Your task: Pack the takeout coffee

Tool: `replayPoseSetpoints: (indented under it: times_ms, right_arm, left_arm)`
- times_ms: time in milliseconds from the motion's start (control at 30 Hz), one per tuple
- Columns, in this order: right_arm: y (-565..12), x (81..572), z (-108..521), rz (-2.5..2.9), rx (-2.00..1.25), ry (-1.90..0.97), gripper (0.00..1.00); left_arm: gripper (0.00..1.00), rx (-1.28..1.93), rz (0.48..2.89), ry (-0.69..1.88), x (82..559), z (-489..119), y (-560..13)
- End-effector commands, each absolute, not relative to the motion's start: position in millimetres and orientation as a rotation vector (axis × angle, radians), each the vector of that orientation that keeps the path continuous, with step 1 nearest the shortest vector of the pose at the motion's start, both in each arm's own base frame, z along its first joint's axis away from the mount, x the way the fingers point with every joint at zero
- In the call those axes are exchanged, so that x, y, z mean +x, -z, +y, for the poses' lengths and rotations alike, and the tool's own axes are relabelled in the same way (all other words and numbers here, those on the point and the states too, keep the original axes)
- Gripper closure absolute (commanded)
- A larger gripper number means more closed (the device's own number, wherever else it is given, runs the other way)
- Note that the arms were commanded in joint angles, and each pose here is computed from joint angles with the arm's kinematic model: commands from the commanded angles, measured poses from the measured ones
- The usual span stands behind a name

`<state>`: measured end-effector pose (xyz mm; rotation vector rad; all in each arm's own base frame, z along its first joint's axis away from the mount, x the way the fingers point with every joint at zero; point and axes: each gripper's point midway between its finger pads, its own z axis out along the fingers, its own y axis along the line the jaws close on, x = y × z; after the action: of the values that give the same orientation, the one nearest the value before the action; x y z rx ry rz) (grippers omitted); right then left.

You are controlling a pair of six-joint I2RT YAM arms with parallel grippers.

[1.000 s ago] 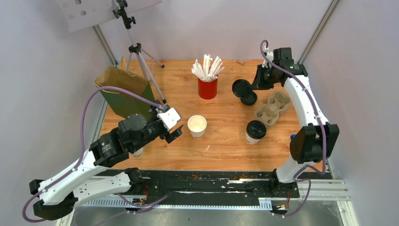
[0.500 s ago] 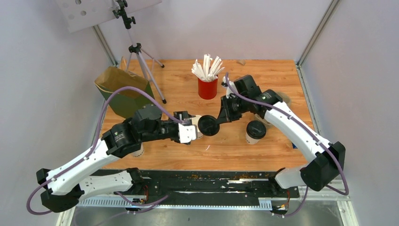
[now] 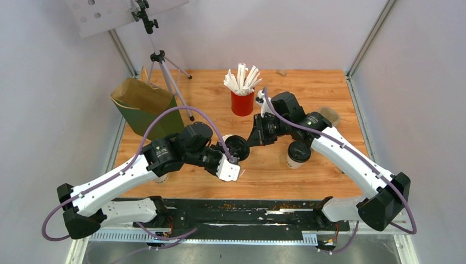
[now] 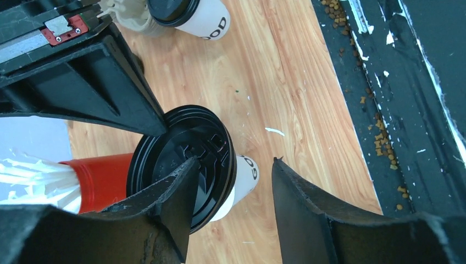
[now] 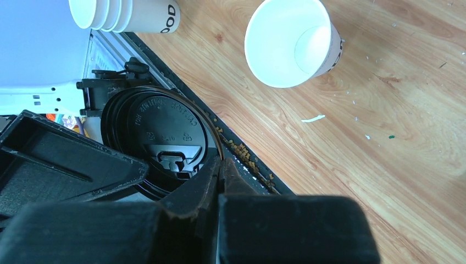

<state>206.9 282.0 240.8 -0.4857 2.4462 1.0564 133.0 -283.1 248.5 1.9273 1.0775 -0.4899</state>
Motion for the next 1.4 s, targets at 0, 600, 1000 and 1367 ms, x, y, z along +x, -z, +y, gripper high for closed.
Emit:
replayPoseSetpoints:
  times_ms: [0,600,1000,1367]
  right_arm:
    - [-250.5,208.1,285.4,2.397,-0.465,-1.073,1.00]
    - [-243.8,206.4,287.5,2.407,-0.462,-1.080,1.00]
    - [-258.6,229.6,252.1,2.242,-0.340,-0.845,0.44]
    - [-318.1,230.3,216.3,1.631,-0.414,-0.765,0.08]
  left_arm:
    - [0.41,1.934,0.994,0.461,134.1,-286.5,-261.0]
    - [0.90,1.955,1.064,0.411,143.0,-282.6,-241.7]
    - [1.00,1.471,1.454,0.543,165.8,-296.8,-270.6]
    - [1.00,0.693,1.682,1.109,197.9,-304.8,-358.8]
